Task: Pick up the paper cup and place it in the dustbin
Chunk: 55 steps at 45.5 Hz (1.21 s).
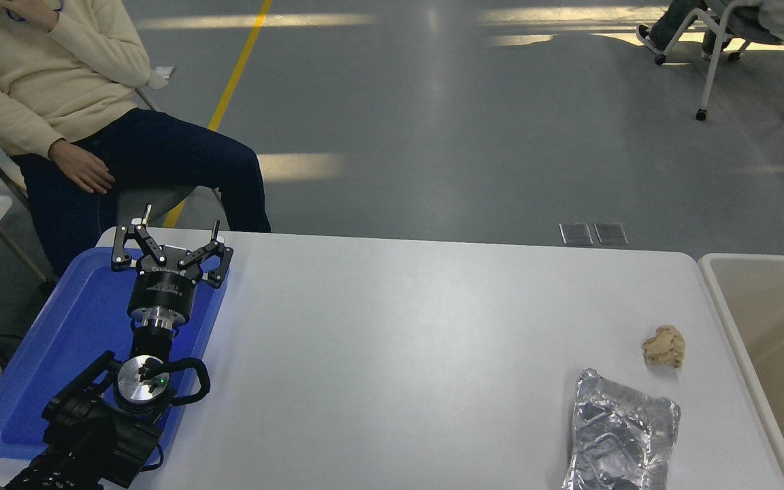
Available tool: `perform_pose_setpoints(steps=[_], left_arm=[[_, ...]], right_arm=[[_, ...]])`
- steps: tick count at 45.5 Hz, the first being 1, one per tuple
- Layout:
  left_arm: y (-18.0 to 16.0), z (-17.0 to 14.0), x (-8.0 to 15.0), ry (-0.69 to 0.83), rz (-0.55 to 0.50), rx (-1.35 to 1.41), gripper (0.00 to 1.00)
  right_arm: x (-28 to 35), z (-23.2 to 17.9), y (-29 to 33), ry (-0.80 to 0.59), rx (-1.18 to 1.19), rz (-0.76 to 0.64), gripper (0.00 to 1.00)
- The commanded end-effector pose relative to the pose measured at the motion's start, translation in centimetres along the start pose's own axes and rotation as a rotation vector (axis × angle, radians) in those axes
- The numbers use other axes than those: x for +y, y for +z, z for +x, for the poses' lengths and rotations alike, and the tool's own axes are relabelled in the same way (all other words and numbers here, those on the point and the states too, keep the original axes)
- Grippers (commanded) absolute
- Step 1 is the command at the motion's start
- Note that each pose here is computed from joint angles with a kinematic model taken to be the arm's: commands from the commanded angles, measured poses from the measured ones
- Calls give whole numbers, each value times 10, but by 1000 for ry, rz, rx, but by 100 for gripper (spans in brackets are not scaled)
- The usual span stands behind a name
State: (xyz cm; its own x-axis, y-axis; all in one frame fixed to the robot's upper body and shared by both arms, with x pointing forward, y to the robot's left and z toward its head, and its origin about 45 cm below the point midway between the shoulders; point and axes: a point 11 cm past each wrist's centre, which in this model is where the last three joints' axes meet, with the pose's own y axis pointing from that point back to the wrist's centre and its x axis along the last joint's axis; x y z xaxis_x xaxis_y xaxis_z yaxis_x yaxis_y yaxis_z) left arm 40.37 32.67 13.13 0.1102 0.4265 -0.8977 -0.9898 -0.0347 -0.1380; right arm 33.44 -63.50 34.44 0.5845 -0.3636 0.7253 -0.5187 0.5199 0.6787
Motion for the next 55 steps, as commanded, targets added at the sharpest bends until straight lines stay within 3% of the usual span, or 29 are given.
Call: perform_pose_setpoints(steps=[1, 18, 40, 55], left_arm=[[0, 0, 0, 0, -1, 1, 100], [0, 0, 0, 0, 0, 1, 100], [0, 0, 0, 0, 0, 0, 100], [0, 0, 0, 2, -1, 1, 100]], right_arm=[[-23, -14, 26, 55, -32, -66, 0], [-68, -60, 19, 118, -16, -73, 0], [-113, -174, -2, 38, -58, -59, 0], [-123, -223, -2, 11, -128, -64, 0]])
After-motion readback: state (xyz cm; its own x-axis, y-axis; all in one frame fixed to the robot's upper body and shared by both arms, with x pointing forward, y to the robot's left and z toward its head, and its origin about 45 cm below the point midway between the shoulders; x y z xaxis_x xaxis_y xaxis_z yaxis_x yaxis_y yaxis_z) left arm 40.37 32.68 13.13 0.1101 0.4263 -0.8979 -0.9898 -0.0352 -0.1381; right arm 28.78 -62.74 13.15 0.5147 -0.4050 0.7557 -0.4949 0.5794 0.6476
